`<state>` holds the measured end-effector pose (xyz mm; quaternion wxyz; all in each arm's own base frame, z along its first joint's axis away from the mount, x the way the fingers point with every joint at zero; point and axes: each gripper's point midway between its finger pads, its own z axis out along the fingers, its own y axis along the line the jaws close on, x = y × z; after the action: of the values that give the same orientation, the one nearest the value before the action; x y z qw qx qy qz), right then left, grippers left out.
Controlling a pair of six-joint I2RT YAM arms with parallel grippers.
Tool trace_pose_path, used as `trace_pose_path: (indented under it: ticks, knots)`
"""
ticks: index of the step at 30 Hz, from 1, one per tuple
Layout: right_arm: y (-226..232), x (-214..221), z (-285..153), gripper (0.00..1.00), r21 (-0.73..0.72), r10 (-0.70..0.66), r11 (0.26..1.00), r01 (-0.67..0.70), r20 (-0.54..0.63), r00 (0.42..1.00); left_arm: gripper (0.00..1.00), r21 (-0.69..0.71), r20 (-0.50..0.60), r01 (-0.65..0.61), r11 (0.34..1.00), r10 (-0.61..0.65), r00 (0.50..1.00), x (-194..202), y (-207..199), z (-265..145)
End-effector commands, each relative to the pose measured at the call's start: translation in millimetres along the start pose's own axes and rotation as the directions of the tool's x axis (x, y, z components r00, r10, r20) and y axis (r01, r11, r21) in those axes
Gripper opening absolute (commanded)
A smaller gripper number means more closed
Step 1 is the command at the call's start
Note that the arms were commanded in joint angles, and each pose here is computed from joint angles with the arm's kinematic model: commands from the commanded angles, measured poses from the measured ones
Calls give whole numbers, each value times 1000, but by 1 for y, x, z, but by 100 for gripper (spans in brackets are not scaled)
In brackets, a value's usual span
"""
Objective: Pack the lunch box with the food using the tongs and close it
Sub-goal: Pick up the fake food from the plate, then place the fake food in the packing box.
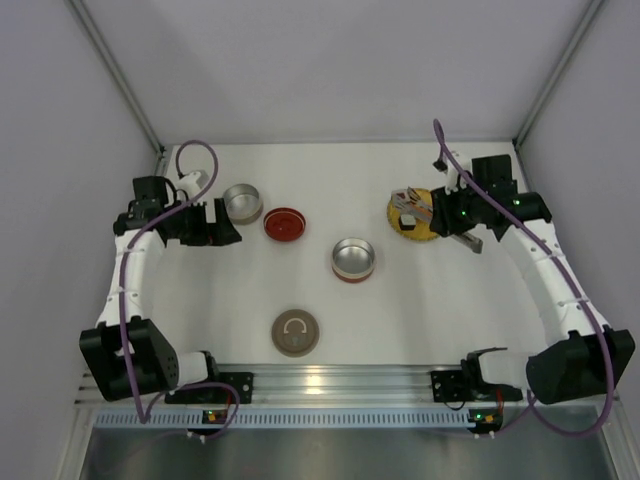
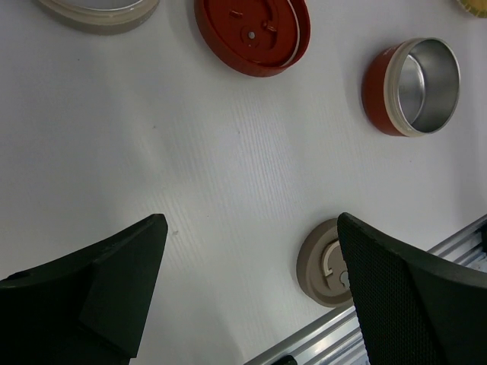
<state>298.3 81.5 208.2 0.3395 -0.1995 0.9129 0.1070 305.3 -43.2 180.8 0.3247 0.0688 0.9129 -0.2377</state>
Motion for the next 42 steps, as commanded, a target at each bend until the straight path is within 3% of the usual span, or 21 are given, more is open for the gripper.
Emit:
trace_pose_path:
  ticks: [1,7,13,20,27,42]
  knots:
    - [36,-63,-16,0,-114,-105,985,126,171,980,98,79,60,-9,997,4,998,-25,-9,-15]
    - [97,-123,11,0,-200,-185,951,236,245,952,98,76,60,40,996,-45,997,-40,2,-14]
    - [165,-173,62,0,-261,-237,910,321,306,922,98,33,166,85,996,-89,982,-59,18,-24]
    - [233,-210,113,0,-288,-252,881,376,388,887,98,15,201,115,993,-116,973,-65,32,-24]
    - [279,-232,151,0,-311,-248,860,404,437,865,98,57,230,172,983,-181,956,-68,46,-24]
    - [306,-220,213,6,-356,-216,852,384,429,877,98,37,265,180,983,-184,947,-74,65,-29]
